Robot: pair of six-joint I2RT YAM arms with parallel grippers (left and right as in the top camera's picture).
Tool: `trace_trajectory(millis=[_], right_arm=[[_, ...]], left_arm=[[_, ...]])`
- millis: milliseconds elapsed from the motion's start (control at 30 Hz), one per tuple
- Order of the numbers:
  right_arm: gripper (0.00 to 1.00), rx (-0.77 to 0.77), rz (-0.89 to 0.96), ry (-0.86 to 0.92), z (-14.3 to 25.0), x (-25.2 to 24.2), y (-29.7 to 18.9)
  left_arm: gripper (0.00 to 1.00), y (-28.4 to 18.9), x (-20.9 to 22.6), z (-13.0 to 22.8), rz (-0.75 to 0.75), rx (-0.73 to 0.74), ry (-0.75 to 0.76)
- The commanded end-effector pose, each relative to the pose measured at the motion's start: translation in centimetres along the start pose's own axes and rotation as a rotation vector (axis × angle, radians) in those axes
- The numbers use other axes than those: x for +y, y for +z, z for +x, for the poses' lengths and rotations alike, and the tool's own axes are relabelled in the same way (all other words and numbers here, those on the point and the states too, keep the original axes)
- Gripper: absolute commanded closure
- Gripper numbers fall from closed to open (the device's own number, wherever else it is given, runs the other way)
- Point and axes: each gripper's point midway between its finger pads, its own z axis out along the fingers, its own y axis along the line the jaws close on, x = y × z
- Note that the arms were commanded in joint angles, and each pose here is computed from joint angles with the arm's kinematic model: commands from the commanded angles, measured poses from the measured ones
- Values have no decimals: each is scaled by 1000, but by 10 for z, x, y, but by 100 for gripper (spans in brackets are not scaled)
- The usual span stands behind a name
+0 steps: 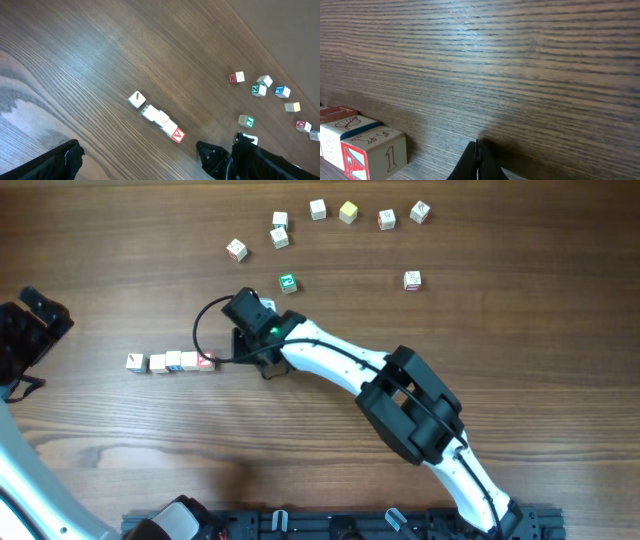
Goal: Form a horizontal line
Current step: 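Nudge the A block flush against the E block and release, then lift the right gripper away and bring the left gripper to the row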
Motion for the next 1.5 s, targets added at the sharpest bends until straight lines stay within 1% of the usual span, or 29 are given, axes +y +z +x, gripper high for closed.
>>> trace_trajectory(millis=[0, 233, 400, 733, 867, 1100, 1300, 1467], right_arm=[[96, 58, 35, 43, 12, -17, 10], [96, 112, -8, 41, 21, -9, 8], [96, 139, 9, 47, 27, -14, 7], [95, 138, 10, 51, 26, -15, 7], [94, 153, 26, 54, 30, -19, 7], [86, 187, 65, 63, 38, -28, 5], [85, 198, 77, 64, 41, -31, 4], [84, 220, 87, -29, 45, -35, 3]], left_arm=[[0, -5, -3, -4, 17, -17, -4], [0, -5, -3, -4, 17, -17, -4], [0, -5, -3, -4, 17, -17, -4], [0, -5, -3, -4, 17, -17, -4], [0, -5, -3, -4, 17, -17, -4], [0, -5, -3, -4, 17, -17, -4], [0, -5, -4, -6, 19, -23, -2], [0, -5, -6, -14, 28, -56, 7]])
